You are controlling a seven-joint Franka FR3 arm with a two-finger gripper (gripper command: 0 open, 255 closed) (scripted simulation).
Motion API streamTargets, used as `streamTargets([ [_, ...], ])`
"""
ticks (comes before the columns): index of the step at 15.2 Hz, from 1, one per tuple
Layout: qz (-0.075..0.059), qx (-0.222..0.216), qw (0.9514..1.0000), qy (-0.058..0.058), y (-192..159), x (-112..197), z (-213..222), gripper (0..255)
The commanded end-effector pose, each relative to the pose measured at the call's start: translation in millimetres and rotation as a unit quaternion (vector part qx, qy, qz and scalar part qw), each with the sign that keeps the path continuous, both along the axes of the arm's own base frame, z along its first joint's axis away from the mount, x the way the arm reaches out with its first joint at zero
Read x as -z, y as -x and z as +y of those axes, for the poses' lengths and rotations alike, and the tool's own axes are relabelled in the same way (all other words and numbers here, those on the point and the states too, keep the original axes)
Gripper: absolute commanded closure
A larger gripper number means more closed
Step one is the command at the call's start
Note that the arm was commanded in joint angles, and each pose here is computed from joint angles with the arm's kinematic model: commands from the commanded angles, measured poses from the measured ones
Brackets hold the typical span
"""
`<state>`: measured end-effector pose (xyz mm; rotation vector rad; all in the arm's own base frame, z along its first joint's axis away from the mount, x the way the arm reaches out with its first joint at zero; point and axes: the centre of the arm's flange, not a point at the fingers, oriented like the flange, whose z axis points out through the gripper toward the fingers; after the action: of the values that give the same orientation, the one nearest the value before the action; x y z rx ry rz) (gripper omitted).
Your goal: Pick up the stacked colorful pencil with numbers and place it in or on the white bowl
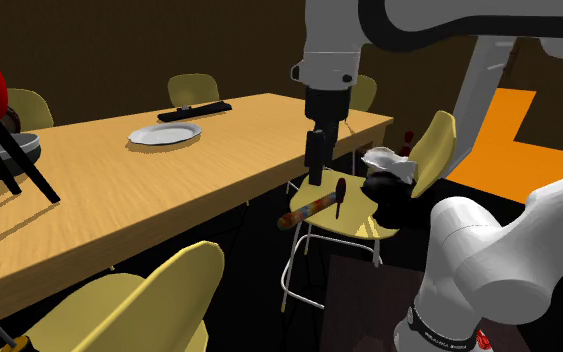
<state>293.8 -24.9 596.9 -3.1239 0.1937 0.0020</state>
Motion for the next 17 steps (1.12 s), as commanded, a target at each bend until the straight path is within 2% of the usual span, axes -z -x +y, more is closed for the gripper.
streamTargets([
  [1,0.0,0.0,1.0,0.0,0.0,0.0,0.0,0],
  [5,-0.001,-0.076,0.9971,-0.004,11.5,34.4,-39.4,0],
  [9,-0.003,-0.152,0.9883,-0.007,16.7,69.2,-79.9,0],
  [13,-0.004,-0.228,0.9737,-0.011,15.7,104.3,-120.5,0],
  [17,-0.005,-0.301,0.9534,-0.014,8.4,139.6,-160.1,0],
])
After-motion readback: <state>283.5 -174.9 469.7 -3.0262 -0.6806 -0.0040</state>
